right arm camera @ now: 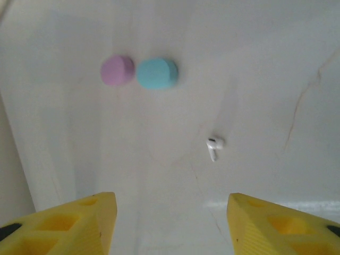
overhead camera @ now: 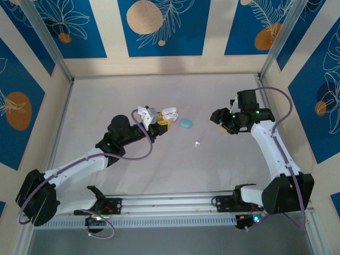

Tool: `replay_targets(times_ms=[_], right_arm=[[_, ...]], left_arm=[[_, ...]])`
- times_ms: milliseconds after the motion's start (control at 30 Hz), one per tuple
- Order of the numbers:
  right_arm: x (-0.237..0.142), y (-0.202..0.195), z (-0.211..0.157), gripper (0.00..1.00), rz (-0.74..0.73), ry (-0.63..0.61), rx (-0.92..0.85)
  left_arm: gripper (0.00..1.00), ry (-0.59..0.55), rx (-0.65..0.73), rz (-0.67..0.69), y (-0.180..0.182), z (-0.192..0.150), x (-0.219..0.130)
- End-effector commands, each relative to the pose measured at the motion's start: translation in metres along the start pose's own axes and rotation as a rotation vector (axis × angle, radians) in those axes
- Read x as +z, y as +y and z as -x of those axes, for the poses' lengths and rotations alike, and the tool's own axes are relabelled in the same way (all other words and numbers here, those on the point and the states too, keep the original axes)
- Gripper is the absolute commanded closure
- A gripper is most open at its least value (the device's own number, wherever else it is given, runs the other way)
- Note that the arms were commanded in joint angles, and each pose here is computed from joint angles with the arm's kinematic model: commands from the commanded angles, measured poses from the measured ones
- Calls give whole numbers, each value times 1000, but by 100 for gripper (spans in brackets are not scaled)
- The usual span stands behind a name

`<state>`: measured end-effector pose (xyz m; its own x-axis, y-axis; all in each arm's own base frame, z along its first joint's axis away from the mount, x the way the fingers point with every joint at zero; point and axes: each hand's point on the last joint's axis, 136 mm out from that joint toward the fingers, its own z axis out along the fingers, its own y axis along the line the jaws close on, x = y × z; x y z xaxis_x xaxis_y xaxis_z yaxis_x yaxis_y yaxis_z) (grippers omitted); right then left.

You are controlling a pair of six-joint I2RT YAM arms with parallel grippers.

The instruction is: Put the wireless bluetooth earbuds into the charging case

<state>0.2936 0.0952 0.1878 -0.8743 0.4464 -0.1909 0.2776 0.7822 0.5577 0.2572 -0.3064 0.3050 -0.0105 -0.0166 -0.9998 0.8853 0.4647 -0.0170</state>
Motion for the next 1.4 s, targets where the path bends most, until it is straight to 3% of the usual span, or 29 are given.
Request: replay_targets(times_ms=[0, 600, 1367], right_arm=[[12, -8, -19, 43, -14, 112, 17], [112, -32, -47, 52, -355, 372, -114], [158, -46, -52, 61, -502, 420, -166]], left_arm=[[76, -73, 37, 4, -3, 21, -4], [76, -65, 45, 25, -2, 25, -10], [76, -63, 42, 47, 0, 23, -14]])
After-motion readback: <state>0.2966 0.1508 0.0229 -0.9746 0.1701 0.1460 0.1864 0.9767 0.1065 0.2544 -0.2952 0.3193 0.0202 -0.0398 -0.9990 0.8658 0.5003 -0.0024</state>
